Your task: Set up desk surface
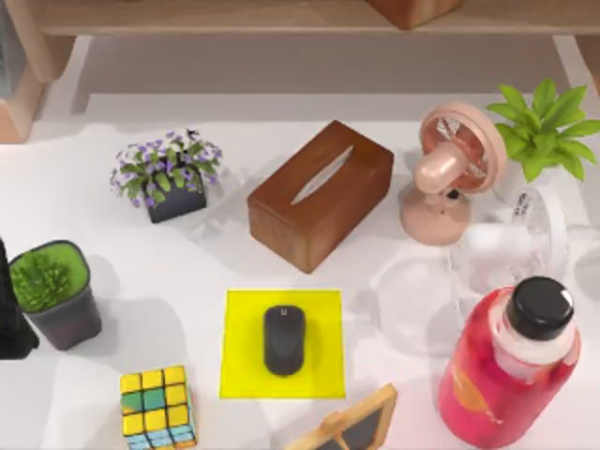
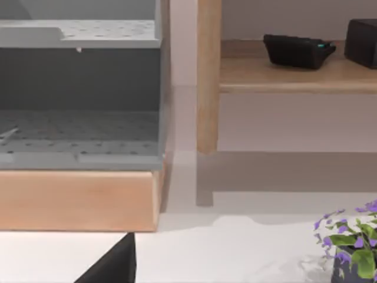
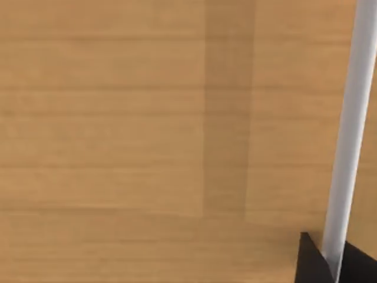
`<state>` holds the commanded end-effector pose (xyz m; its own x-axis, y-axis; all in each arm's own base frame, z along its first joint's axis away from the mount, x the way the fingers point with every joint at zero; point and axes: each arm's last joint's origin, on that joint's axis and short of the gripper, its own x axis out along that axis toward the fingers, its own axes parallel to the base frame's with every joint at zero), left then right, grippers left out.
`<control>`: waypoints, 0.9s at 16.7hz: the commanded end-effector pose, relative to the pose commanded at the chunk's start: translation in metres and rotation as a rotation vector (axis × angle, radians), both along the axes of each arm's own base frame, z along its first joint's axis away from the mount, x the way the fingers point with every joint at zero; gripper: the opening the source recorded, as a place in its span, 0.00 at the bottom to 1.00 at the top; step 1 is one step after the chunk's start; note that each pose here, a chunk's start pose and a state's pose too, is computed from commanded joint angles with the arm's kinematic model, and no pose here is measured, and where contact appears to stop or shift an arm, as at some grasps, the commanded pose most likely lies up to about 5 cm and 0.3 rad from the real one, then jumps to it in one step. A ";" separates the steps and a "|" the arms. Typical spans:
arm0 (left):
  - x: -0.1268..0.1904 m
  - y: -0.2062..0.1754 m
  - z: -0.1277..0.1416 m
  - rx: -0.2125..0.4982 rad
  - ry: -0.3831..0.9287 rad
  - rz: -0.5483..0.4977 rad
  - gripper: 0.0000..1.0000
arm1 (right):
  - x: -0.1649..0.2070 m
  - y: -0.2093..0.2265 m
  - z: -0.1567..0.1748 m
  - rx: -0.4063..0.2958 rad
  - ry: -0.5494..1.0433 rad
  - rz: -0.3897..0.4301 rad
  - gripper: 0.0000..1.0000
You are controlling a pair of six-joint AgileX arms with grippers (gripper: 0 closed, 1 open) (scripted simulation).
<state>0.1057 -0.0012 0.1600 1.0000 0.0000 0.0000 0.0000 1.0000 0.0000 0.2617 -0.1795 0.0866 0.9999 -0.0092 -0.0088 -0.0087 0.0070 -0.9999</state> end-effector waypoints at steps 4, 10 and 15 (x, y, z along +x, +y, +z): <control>0.000 0.000 0.000 0.000 0.000 0.000 1.00 | 0.041 -0.002 0.002 -0.005 -0.009 -0.003 0.00; 0.000 0.000 0.000 0.000 0.000 0.000 1.00 | 0.050 -0.002 0.001 0.002 -0.002 -0.009 0.00; 0.000 0.000 0.000 0.000 0.000 0.000 1.00 | 0.090 -0.007 0.004 -0.004 -0.017 -0.018 0.00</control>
